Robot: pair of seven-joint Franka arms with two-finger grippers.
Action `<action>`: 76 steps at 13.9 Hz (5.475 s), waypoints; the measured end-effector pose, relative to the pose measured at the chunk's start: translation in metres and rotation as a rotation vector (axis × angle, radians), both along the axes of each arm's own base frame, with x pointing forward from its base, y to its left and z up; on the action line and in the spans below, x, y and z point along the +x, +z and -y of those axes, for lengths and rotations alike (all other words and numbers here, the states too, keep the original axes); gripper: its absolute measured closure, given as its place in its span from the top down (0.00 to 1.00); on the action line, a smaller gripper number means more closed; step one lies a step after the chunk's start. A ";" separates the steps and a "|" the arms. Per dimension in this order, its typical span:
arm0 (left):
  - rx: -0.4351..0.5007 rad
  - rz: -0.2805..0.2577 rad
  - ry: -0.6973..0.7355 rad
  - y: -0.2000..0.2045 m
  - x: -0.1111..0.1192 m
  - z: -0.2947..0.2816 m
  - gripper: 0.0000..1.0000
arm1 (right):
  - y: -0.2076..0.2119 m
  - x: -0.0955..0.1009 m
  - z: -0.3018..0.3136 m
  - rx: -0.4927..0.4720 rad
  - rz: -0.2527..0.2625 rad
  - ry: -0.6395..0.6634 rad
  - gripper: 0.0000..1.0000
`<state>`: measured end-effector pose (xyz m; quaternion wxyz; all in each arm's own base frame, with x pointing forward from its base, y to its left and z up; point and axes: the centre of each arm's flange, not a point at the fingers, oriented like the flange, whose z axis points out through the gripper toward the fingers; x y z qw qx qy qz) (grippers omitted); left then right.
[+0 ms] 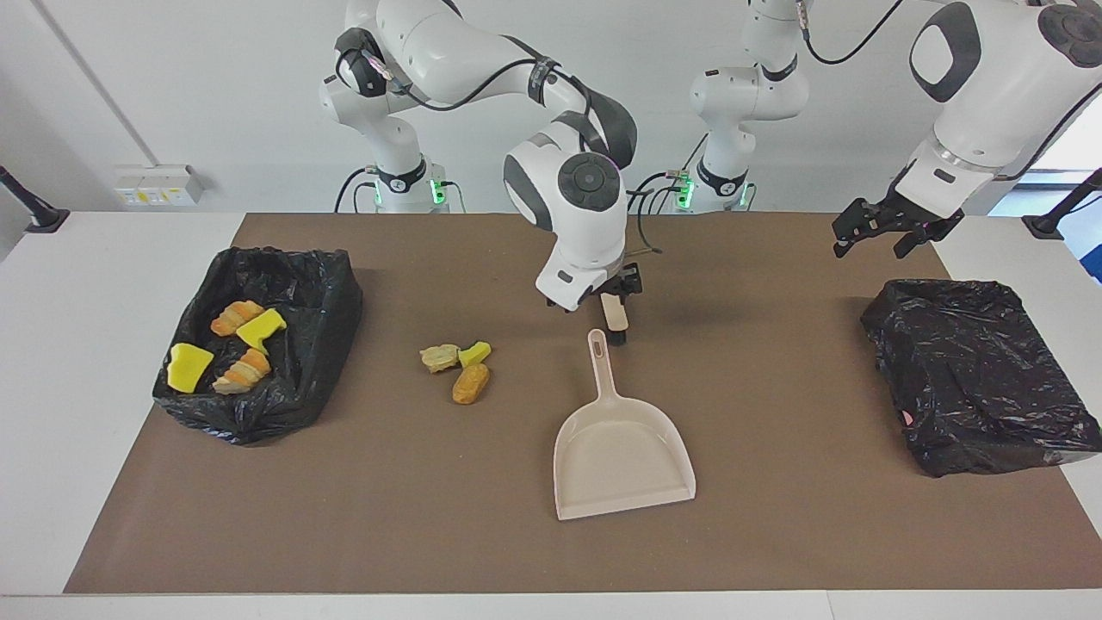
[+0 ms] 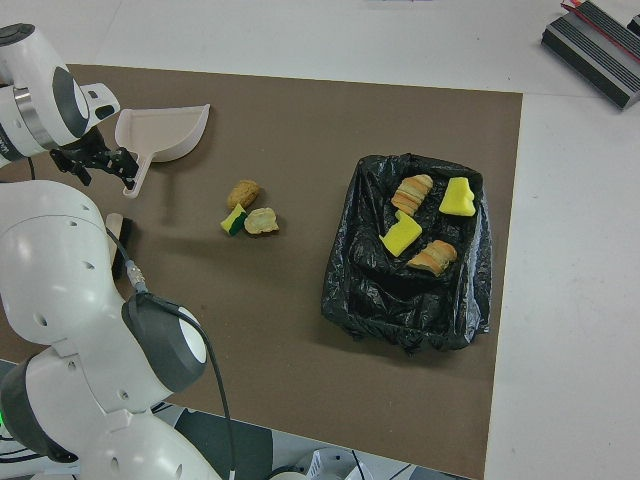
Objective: Sweep and dump trash in bin
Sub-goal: 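Lower the dustpan onto the table and open the right gripper, then reach the left gripper to the dustpan while the right gripper reaches the brush, then grasp the dustpan handle with the left gripper while the right gripper grasps the brush, then place the dustpan beside the trash with the left gripper while the right gripper approaches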
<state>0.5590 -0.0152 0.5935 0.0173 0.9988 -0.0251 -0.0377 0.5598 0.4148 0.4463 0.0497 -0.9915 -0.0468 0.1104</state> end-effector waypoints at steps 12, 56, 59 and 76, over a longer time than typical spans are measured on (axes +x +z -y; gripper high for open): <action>-0.015 0.154 -0.015 -0.026 0.026 0.078 1.00 | -0.076 -0.220 -0.016 0.005 0.034 0.010 1.00; -0.022 0.116 0.128 -0.237 -0.012 0.383 0.99 | 0.049 -0.070 0.340 -0.165 0.085 0.066 0.26; -0.025 0.123 0.146 -0.241 -0.007 0.387 0.83 | 0.010 -0.047 0.354 -0.235 0.075 0.108 0.26; 0.009 0.124 -0.379 -0.187 0.036 0.296 0.32 | -0.081 -0.070 0.285 -0.246 -0.019 -0.029 0.26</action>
